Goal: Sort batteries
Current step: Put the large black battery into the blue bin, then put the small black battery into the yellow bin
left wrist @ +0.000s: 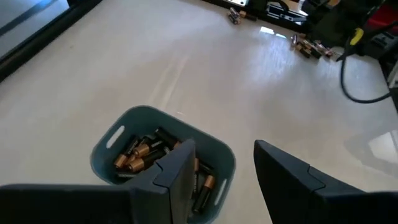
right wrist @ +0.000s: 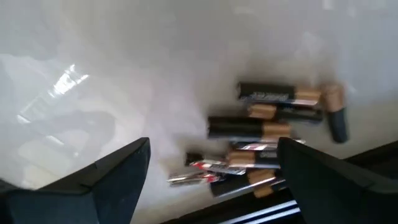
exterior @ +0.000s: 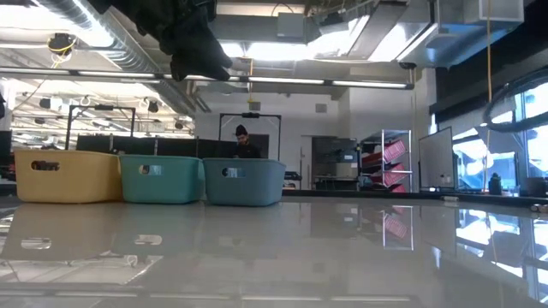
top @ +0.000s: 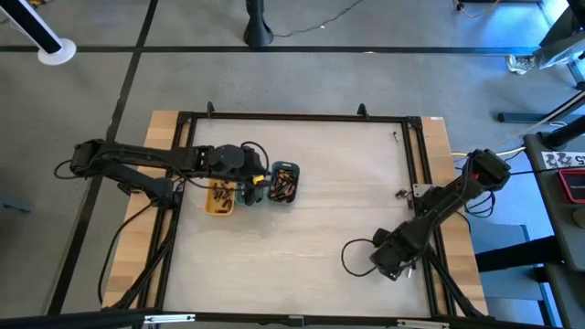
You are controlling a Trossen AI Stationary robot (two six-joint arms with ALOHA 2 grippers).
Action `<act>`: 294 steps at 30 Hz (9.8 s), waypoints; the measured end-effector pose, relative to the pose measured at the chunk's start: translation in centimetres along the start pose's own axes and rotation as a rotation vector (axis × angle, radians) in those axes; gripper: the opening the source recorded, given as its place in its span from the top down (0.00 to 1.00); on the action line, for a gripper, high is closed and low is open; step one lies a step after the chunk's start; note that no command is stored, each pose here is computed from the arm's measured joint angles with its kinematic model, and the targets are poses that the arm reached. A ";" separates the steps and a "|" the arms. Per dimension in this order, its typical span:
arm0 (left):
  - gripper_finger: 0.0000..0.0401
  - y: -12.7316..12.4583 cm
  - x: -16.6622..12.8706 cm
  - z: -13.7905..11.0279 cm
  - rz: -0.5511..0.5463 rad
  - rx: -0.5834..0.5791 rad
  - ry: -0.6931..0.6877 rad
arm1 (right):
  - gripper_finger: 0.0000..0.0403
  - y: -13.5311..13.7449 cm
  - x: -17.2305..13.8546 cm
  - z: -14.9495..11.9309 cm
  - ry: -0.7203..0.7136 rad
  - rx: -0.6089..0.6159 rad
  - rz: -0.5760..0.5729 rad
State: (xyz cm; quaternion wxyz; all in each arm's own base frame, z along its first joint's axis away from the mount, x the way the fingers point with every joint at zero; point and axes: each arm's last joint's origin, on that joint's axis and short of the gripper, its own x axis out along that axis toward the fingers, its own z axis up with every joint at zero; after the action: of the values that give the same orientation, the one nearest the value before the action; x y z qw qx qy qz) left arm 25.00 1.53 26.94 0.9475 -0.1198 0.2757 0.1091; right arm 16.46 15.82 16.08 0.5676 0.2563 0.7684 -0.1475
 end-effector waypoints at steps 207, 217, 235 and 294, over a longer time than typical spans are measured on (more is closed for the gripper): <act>0.61 6.1 -2.5 -3.0 -0.046 -0.362 -0.230 | 0.26 -12.6 -10.9 11.2 -0.310 0.076 0.041; 0.61 5.3 -1.5 -3.3 0.042 -0.267 -0.224 | 0.26 -7.7 -9.7 7.1 -0.274 0.053 0.031; 0.61 5.3 -1.4 -3.3 0.041 -0.256 -0.222 | 0.26 -7.5 -4.9 1.9 0.062 -0.062 -0.151; 0.61 5.1 -3.8 -2.5 -0.002 -0.282 -0.331 | 0.96 -6.3 1.9 4.3 0.141 -0.099 -0.196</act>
State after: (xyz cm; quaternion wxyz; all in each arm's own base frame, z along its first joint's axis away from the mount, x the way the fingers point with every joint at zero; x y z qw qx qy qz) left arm 19.26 5.13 26.14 0.9538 -0.2316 0.0984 0.1639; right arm 15.92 8.81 12.57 0.5068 0.1616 0.8341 -0.1459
